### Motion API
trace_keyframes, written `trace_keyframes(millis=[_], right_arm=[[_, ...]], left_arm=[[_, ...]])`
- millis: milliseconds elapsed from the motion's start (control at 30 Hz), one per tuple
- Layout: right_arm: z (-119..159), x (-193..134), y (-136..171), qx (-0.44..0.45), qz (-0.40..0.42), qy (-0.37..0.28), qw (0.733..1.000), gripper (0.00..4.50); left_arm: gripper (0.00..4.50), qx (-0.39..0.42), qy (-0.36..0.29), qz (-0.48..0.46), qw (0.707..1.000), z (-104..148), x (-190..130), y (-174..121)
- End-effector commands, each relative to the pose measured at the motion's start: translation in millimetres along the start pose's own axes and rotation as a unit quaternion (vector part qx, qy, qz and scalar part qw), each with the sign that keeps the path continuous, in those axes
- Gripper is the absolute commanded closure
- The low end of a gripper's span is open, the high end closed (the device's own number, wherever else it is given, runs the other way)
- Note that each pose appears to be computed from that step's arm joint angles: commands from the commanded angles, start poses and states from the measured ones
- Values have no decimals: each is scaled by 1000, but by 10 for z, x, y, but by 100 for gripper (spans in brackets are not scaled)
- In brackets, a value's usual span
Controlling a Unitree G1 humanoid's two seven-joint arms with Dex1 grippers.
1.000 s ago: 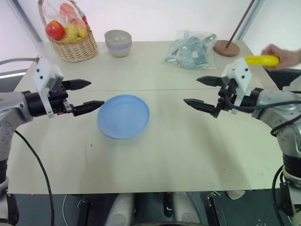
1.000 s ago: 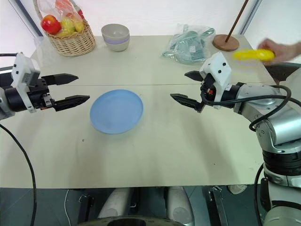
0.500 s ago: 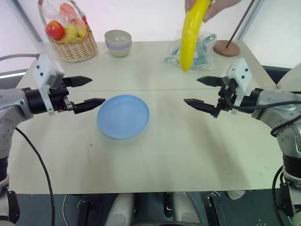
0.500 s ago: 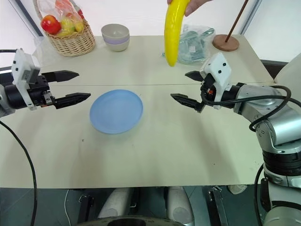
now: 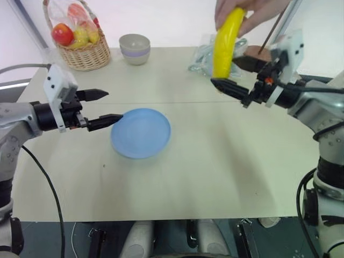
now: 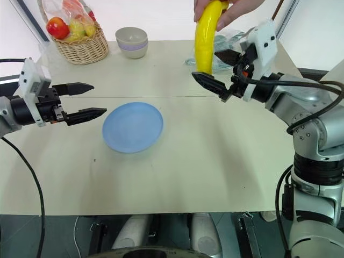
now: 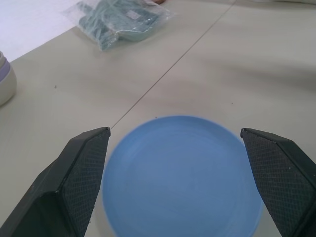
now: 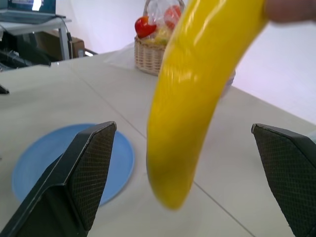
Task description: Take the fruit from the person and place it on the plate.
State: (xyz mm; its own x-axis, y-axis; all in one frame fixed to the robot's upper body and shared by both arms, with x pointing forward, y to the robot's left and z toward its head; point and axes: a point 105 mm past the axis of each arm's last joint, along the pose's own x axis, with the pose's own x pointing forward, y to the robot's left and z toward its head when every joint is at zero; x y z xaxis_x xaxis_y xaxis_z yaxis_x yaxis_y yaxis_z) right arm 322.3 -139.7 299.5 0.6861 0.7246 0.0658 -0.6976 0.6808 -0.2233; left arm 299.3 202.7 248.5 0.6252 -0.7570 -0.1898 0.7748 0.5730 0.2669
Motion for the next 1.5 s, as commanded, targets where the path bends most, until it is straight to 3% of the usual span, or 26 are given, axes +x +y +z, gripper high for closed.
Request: trace_keyframes(millis=[33, 400, 500, 667, 700, 1267, 1500], right_arm=[[172, 60, 57, -5, 1, -31, 999, 0], [241, 259, 76, 2, -6, -52, 999, 0], [238, 266, 50, 1, -12, -52, 999, 86], [226, 236, 7, -7, -19, -46, 999, 337], [223, 224, -5, -9, -21, -44, 999, 352], [183, 145, 129, -22, 13, -21, 999, 352], [3, 224, 444, -19, 124, 8, 992, 352]], left_arm=[[8, 23, -15, 5, 1000, 118, -11, 18], [8, 24, -18, 9, 1000, 122, -8, 18], [0, 24, -18, 11, 999, 122, -13, 21], [0, 24, -18, 13, 999, 123, -16, 24], [0, 24, -18, 13, 999, 123, -15, 24], [0, 24, -19, 9, 999, 130, -12, 46], [0, 15, 5, 26, 1000, 47, -151, 79]])
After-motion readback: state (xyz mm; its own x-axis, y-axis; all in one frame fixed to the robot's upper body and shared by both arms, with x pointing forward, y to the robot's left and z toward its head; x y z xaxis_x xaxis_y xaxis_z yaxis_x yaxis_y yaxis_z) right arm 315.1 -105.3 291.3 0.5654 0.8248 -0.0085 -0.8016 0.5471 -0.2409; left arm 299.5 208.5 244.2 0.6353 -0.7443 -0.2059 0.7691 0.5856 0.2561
